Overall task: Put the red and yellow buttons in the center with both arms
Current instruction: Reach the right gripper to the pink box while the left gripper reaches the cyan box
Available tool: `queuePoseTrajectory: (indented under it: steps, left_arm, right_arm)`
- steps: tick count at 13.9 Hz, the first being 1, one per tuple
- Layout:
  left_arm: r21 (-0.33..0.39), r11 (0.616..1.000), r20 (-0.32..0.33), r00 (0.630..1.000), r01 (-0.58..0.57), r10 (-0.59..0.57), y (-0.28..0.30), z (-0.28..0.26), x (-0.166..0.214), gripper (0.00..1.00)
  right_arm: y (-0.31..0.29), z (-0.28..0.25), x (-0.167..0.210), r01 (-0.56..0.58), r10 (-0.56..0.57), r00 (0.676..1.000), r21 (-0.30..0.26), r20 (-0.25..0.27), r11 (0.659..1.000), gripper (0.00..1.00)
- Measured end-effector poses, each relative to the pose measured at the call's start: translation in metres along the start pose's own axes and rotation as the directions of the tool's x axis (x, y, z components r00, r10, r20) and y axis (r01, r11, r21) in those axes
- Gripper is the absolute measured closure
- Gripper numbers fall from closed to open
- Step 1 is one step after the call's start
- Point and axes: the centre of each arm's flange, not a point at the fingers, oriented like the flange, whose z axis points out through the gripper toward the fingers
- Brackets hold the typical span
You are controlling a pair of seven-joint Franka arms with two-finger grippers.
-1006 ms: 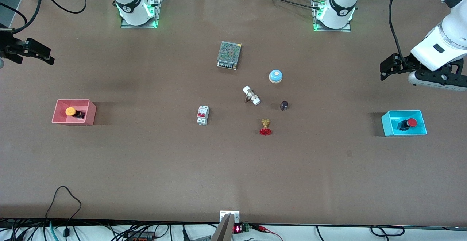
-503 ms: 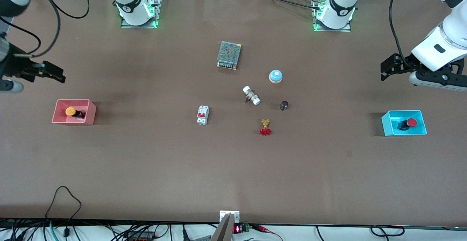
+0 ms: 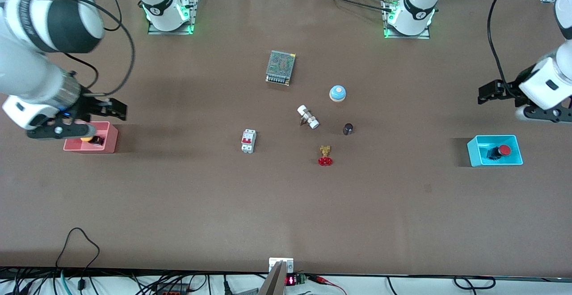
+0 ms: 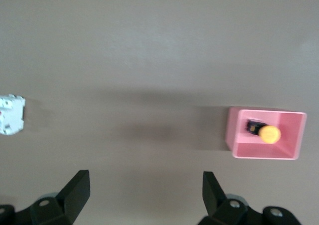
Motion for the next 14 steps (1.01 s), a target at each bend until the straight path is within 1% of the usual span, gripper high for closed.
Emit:
queuePoseTrajectory:
  steps: [2,3,5,6,8,11,14]
  left_arm:
    - [-0.003,1.000,-0.005,1.000,0.031,-0.031,-0.021,0.002,0.018,0.00]
    - [0.007,0.999,-0.003,0.999,0.040,-0.040,-0.030,0.004,0.024,0.00]
    - [0.085,0.996,0.007,0.999,0.042,-0.043,-0.046,0.010,0.031,0.00]
    - [0.125,0.991,0.002,0.999,0.038,-0.039,-0.051,0.010,0.034,0.00]
    - [0.160,0.986,-0.009,0.999,0.038,-0.037,-0.058,0.016,0.041,0.00]
    - [0.159,0.985,-0.017,0.998,0.068,-0.066,-0.087,0.048,0.055,0.00]
    - [0.151,0.984,-0.021,0.996,0.095,-0.092,-0.118,0.095,0.072,0.00]
  right_arm:
    - [-0.034,0.022,0.007,-0.029,0.029,1.000,-0.007,-0.001,1.000,0.00]
    - [-0.043,0.032,0.010,-0.035,0.035,0.999,-0.013,0.004,0.999,0.00]
    - [-0.041,0.047,0.014,-0.045,0.046,0.999,-0.023,0.021,0.999,0.00]
    - [-0.032,0.050,0.016,-0.060,0.061,0.998,-0.026,0.026,0.998,0.00]
    - [0.003,0.054,0.021,-0.115,0.116,0.993,-0.028,0.031,0.993,0.00]
    - [0.068,0.066,0.027,-0.195,0.196,0.980,-0.032,0.043,0.980,0.00]
    - [0.117,0.094,0.030,-0.206,0.209,0.975,-0.040,0.071,0.978,0.00]
